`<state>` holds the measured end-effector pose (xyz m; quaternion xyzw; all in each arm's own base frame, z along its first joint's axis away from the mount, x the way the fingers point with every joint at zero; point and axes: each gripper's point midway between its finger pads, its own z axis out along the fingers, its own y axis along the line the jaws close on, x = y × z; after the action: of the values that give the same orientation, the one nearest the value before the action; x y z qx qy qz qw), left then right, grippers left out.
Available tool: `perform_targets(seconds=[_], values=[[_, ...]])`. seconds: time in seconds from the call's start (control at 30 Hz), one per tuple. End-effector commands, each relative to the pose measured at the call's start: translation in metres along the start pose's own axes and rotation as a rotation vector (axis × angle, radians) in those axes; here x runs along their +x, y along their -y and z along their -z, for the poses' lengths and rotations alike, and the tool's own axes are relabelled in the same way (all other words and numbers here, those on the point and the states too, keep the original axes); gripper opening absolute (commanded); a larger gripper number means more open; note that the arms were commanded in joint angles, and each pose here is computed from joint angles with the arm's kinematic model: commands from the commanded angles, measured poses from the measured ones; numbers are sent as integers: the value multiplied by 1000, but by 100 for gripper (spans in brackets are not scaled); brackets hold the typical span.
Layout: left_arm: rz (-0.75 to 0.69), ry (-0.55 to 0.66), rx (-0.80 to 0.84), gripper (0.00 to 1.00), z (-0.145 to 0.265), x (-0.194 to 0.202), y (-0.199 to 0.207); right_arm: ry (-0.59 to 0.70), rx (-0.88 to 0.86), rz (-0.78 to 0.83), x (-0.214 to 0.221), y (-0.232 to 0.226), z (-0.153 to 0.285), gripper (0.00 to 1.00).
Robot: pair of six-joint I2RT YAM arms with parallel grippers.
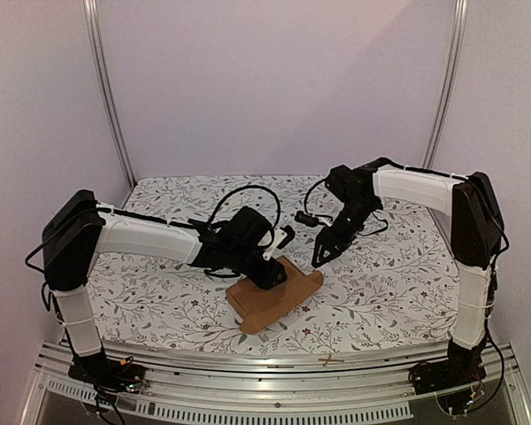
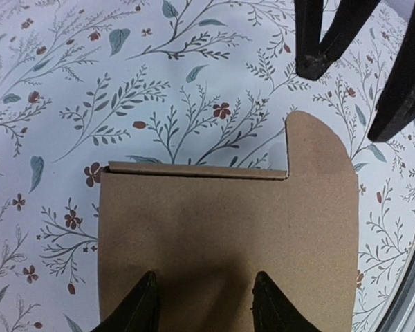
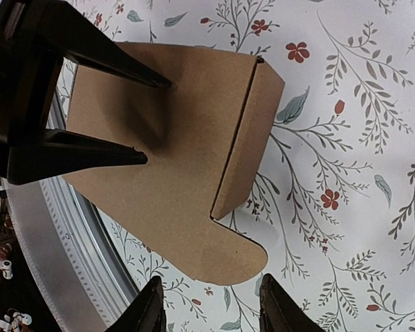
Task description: Fold the paper box
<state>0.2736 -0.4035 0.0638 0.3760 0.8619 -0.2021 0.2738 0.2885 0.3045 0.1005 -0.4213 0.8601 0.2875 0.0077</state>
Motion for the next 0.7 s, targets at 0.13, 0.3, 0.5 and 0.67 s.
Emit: perform_targets(seconds=[0.13,0.3,0.5,0.67], values=[[32,-82,9,46,-16,37,0,-50,-49,-38,5,2,-31,44],[43,-85,10,46,-17,39,-1,-109,-66,-100,19,9,-47,44],[55,-94,11,46,-20,42,-1,-164,-121,-152,32,4,-55,44],[62,-95,7,45,-20,42,-1,-160,-232,-182,30,-13,-55,43]])
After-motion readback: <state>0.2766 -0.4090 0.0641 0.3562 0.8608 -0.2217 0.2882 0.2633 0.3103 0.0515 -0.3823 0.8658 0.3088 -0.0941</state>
